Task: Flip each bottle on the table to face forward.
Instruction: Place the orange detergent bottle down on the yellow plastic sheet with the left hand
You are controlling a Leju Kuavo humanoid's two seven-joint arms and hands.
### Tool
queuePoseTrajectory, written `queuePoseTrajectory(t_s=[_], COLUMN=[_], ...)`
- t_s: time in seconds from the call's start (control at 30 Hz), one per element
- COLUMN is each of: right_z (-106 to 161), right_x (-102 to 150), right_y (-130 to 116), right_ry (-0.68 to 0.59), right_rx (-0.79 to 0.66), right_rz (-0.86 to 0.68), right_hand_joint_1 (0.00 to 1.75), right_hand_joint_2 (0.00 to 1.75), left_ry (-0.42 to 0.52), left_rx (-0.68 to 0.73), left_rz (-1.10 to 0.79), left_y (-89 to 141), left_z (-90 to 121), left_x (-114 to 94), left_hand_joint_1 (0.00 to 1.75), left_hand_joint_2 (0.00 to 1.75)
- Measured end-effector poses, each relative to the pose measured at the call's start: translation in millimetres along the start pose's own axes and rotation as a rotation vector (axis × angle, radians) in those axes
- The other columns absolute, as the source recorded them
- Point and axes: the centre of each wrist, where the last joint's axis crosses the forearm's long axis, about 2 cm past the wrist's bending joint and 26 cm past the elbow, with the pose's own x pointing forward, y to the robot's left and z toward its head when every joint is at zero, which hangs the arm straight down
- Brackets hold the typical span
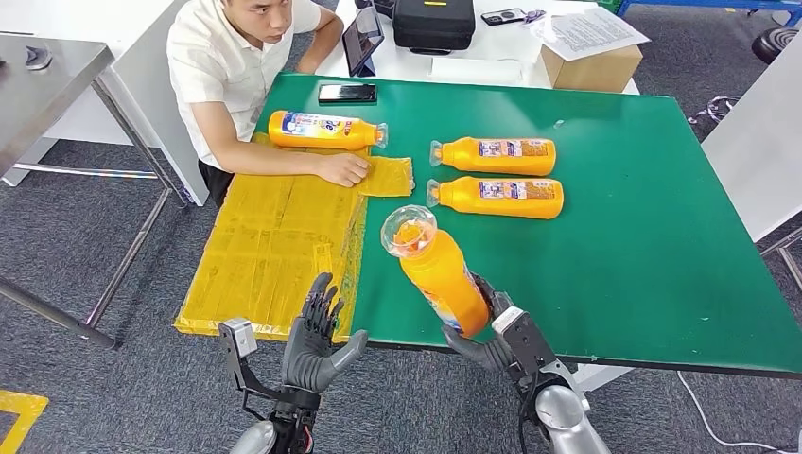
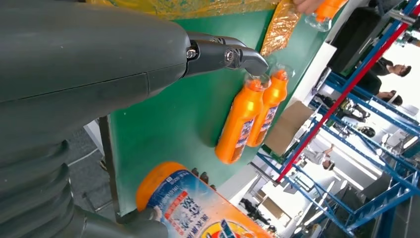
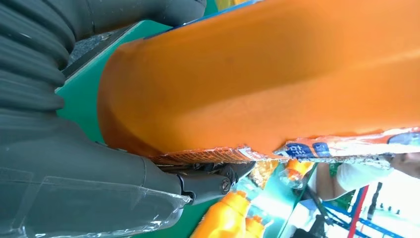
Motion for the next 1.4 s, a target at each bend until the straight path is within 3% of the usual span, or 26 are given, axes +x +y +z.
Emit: queuePoseTrajectory(t_s=[0.33, 0.83, 0.87, 0.97, 1.0, 1.23, 1.4], right_z=[-33, -43, -44, -47, -48, -51, -52], right_x=[9, -8, -9, -10, -10, -13, -15], right_y=[48, 72, 73, 77, 79, 87, 88], right_ry=[-0.01, 0.077, 0.079, 0.081, 0.081, 0.086, 0.09], right_rx=[0.182, 0.286, 0.292, 0.313, 0.32, 0.364, 0.362], right_rz=[-0.003, 0.048, 0.057, 0.082, 0.093, 0.141, 0.156], right_hand_joint_1=[1.75, 1.75, 1.75, 1.75, 1.75, 1.75, 1.75], right_hand_joint_2=[1.75, 1.75, 1.75, 1.75, 1.75, 1.75, 1.75], left_ry=[-0.032, -0.077, -0.079, -0.091, -0.094, -0.086, -0.105], left_rx=[-0.168, -0.203, -0.2, -0.191, -0.186, -0.131, -0.161], left_rz=[-0.083, -0.066, -0.061, -0.043, -0.035, 0.011, -0.103], left_y=[-23, -34, -33, -33, -33, -29, -31], left_z=[-13, -18, -18, -21, -22, -25, -28], left_x=[1, 9, 10, 13, 14, 19, 14], left_hand_joint_1=[0.0, 0.0, 0.3, 1.61, 1.75, 1.75, 1.75], left_hand_joint_2=[1.75, 1.75, 1.75, 1.75, 1.75, 1.75, 1.75])
